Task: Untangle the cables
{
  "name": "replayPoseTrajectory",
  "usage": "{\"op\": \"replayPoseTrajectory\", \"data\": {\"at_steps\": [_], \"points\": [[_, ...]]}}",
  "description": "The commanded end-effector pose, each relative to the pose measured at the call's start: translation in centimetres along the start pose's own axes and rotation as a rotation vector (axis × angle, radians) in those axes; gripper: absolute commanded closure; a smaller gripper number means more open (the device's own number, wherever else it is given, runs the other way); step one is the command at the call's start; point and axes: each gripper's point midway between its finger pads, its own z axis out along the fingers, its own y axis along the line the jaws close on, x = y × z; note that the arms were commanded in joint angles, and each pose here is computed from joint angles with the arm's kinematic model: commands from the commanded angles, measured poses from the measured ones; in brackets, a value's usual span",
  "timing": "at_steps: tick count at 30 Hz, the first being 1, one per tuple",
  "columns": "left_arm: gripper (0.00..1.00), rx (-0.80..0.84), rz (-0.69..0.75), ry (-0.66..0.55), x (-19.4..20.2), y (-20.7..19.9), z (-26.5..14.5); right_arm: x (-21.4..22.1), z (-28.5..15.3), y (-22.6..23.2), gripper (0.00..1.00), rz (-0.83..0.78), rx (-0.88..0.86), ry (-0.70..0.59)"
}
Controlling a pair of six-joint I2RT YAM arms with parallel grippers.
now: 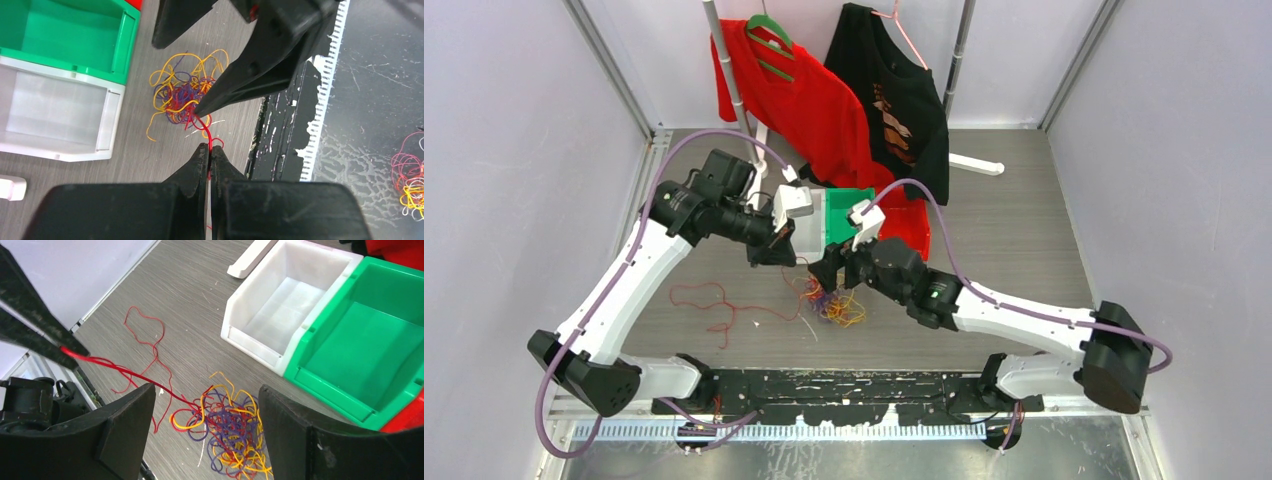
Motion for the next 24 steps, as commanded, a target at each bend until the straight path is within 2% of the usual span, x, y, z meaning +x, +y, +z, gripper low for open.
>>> {"op": "replayPoseTrajectory", "data": {"at_steps": [1, 7, 13, 18, 24], "points": [[1.00, 0.011, 0.007, -0.046, -1.7, -1.1, -1.0, -4.6, 1.3, 3.1, 0.21, 0.045, -0.095, -0.165], [1.00, 0.020, 0.009, -0.069, -2.9, -1.9, -1.5, -3.9, 4.0, 3.9, 0.24, 0.050, -0.106, -0.169], [1.00, 0.027, 0.013, -0.100, -4.2, -2.7, -2.6, -1.5, 6.5, 3.6, 0.27, 0.044, -0.081, -0.133], [1.00, 0.054, 0.022, -0.125, -5.2, -4.1, -3.9, 0.3, 7.4, 1.3, 0.35, 0.055, 0.024, -0.144], [1.00, 0.034, 0.069, -0.197, -7.8, -5.6, -6.9, 4.9, 7.2, -2.2, 0.38, 0.076, 0.136, -0.100]]}}
